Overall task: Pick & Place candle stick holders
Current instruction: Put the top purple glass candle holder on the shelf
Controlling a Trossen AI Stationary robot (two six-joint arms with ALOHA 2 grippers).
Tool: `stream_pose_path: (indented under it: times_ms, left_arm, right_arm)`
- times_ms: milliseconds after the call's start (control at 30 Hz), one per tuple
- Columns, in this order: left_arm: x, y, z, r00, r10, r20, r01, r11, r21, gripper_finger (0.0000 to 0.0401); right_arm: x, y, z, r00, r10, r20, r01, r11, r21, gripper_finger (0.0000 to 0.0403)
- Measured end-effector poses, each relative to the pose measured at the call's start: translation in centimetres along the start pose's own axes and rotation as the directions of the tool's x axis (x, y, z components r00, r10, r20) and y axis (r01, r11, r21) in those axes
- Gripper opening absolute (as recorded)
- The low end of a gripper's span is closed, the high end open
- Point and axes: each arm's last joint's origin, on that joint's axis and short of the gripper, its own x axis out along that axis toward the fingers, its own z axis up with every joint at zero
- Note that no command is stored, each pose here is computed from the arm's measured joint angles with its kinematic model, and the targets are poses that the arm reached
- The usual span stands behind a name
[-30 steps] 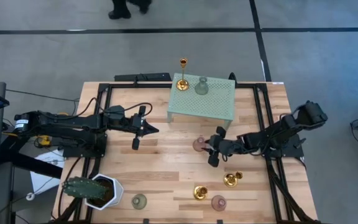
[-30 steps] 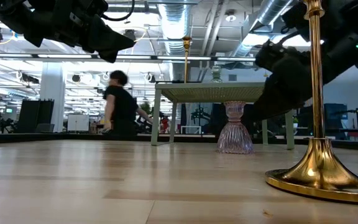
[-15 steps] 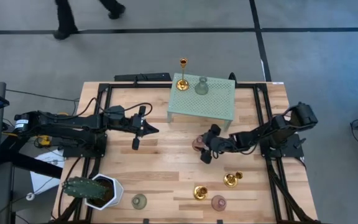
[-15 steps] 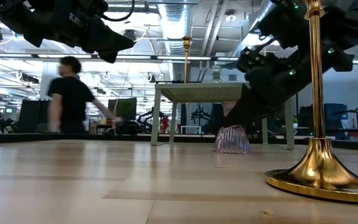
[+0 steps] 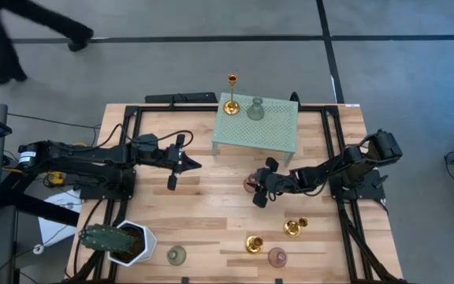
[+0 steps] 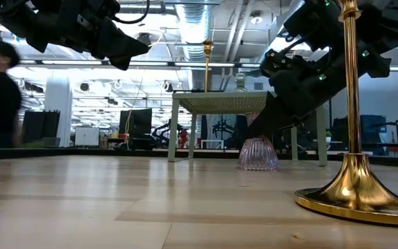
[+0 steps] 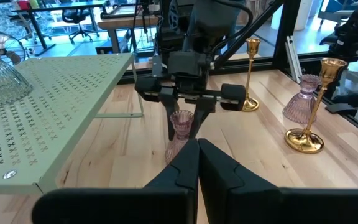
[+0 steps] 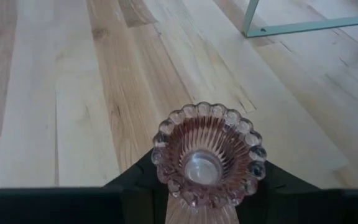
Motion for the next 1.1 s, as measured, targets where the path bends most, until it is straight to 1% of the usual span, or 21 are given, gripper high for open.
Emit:
stream_pose_path:
  times_ms: [200, 333, 667, 767, 933, 1100]
  left_arm:
    - [0.0, 0.0, 0.0, 1.000, 0.000, 0.000, 0.000, 1.000, 0.000, 0.0008]
    - [0.0, 0.0, 0.0, 1.000, 0.000, 0.000, 0.000, 1.000, 0.000, 0.0008]
    - [0.0, 0.0, 0.0, 1.000, 0.000, -0.001, 0.000, 1.000, 0.000, 0.0008]
    - [0.0, 0.0, 0.0, 1.000, 0.000, -0.003, 0.000, 1.000, -0.001, 0.0008]
    - [0.0, 0.0, 0.0, 1.000, 0.000, -0.003, 0.000, 1.000, -0.001, 0.0008]
    - [0.0, 0.0, 0.0, 1.000, 0.000, -0.003, 0.000, 1.000, -0.001, 0.0008]
  right_arm:
    - [-0.4, 0.2, 0.1, 1.000, 0.011, 0.004, -0.011, 1.000, -0.005, 0.0118]
    - [-1.6, 0.3, 1.3, 0.997, 0.037, 0.061, -0.038, 0.999, 0.019, 0.0118]
    - [-7.1, -1.4, 4.8, 0.983, 0.069, 0.172, -0.082, 0.994, 0.070, 0.0118]
    - [-9.0, -1.9, 6.3, 0.982, 0.070, 0.178, -0.084, 0.994, 0.074, 0.0118]
    - [-11.8, -2.6, 9.6, 0.990, 0.037, 0.136, -0.045, 0.997, 0.056, 0.0118]
    - [-13.3, -4.2, 12.7, 0.992, -0.058, 0.114, 0.060, 0.998, -0.017, 0.0118]
